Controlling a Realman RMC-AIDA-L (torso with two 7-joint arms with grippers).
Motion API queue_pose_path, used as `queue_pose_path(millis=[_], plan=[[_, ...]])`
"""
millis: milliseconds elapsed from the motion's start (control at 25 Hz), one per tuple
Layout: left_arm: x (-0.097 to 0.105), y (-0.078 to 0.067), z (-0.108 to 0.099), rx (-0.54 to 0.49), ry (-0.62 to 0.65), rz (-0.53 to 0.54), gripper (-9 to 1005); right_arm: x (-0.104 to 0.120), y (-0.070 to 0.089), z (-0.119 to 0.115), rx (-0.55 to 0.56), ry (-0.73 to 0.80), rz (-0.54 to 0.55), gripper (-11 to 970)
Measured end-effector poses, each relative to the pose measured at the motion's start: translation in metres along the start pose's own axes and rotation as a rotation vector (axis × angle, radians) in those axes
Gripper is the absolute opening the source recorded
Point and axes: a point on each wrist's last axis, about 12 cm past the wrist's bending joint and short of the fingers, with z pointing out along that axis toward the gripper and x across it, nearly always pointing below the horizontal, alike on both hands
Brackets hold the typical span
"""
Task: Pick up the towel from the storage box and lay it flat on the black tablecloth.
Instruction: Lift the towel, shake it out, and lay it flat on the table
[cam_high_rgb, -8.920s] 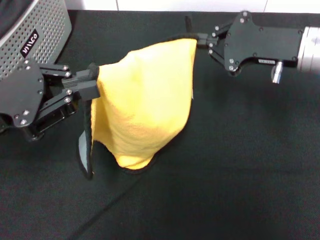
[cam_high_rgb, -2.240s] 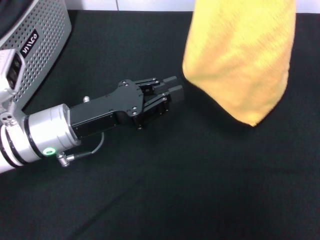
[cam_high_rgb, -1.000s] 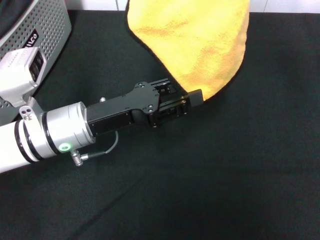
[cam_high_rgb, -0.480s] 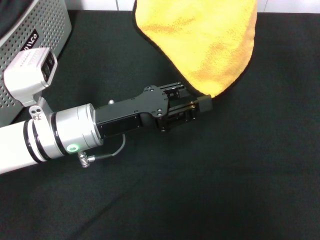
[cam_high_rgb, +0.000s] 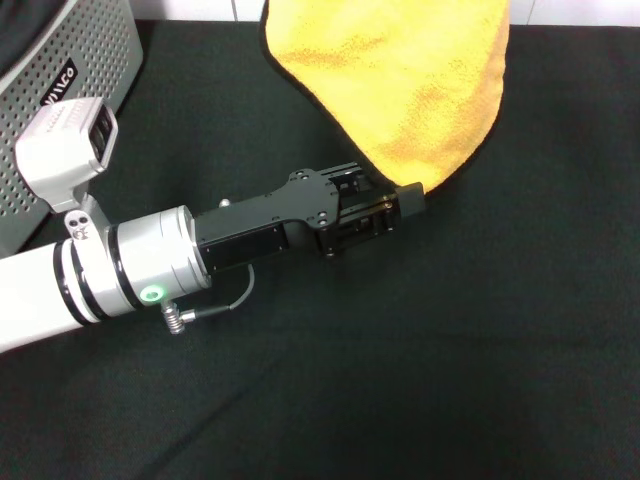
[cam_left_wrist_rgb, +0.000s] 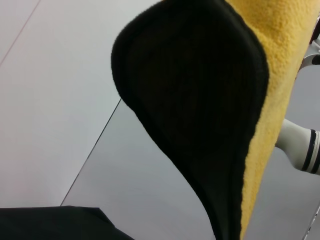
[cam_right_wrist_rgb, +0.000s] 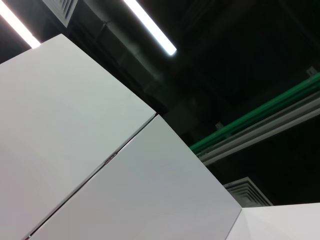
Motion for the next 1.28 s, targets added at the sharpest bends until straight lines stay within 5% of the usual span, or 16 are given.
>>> queue_pose_path(millis=[1280], plan=[[-0.001, 0.001, 0.01, 0.014, 0.011, -0.008, 374, 0.004, 0.004, 0.003, 0.017, -0.011, 0.004, 5]])
